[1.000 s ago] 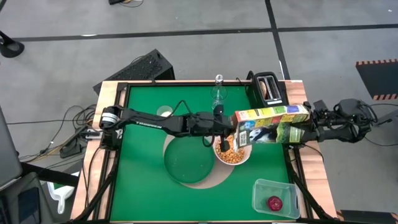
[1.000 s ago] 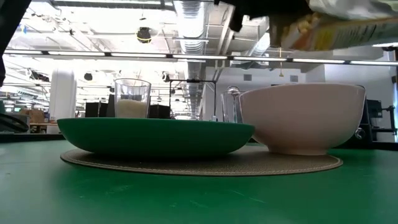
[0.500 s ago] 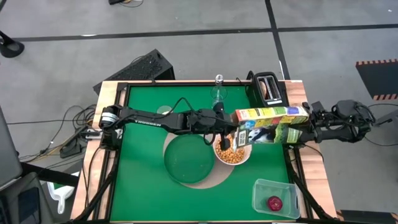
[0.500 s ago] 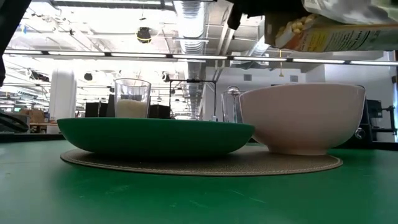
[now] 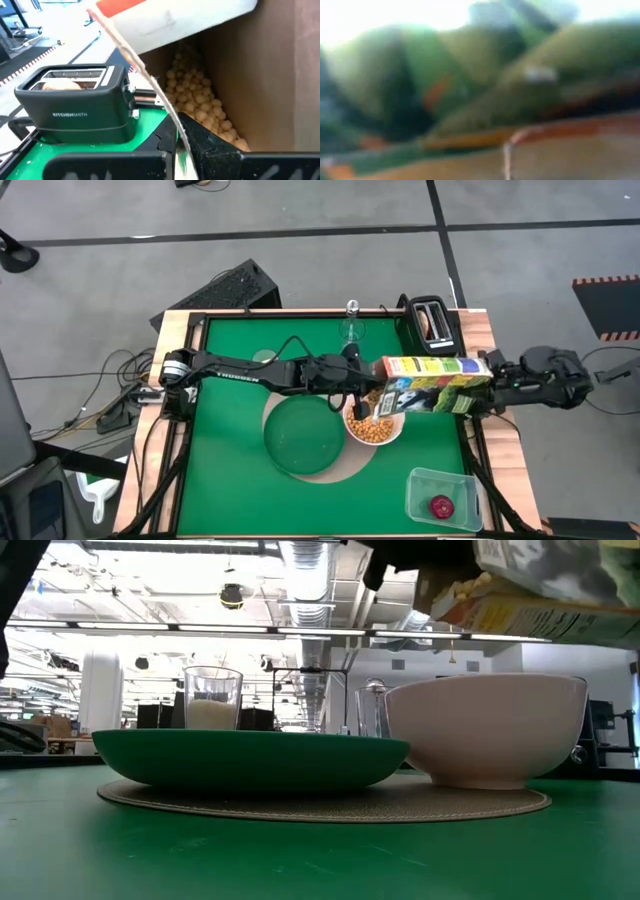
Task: Arrange a breakfast setting
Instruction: Pour the cereal into the white bowl
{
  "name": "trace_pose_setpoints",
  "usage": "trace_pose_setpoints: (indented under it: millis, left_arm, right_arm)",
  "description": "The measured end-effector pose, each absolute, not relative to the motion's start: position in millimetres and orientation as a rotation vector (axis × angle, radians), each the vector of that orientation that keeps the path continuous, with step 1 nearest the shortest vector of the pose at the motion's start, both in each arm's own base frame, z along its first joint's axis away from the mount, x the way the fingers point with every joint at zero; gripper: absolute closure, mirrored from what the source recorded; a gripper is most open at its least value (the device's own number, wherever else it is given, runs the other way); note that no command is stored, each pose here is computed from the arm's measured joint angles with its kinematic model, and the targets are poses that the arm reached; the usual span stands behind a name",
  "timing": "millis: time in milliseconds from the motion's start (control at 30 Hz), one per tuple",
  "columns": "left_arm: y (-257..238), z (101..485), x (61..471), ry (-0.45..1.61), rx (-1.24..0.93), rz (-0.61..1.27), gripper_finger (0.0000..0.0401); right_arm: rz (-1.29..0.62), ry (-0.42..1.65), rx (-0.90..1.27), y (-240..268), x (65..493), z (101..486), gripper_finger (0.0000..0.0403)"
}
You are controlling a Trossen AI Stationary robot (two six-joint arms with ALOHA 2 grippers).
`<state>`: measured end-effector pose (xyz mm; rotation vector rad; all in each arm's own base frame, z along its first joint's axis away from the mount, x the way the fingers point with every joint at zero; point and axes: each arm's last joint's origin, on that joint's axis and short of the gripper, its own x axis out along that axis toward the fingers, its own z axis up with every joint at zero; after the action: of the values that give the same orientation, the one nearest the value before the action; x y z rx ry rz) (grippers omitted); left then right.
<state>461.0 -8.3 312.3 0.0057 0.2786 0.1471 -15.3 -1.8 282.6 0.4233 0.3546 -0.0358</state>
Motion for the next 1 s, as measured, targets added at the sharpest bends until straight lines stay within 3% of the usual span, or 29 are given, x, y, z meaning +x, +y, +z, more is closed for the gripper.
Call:
trace_pose_setpoints:
  millis: [567,1000]
  left_arm:
    - [-8,298,457,0.417,0.003,0.173,0.0401]
    - [-8,283,453,0.491,0.001,0.203,0.0401]
  right_arm:
    - [-0.075,0.469,0.485,-1,-7,263,0.0182]
    - [-0.094,0.512,0.494,-1,-9,260,0.0153]
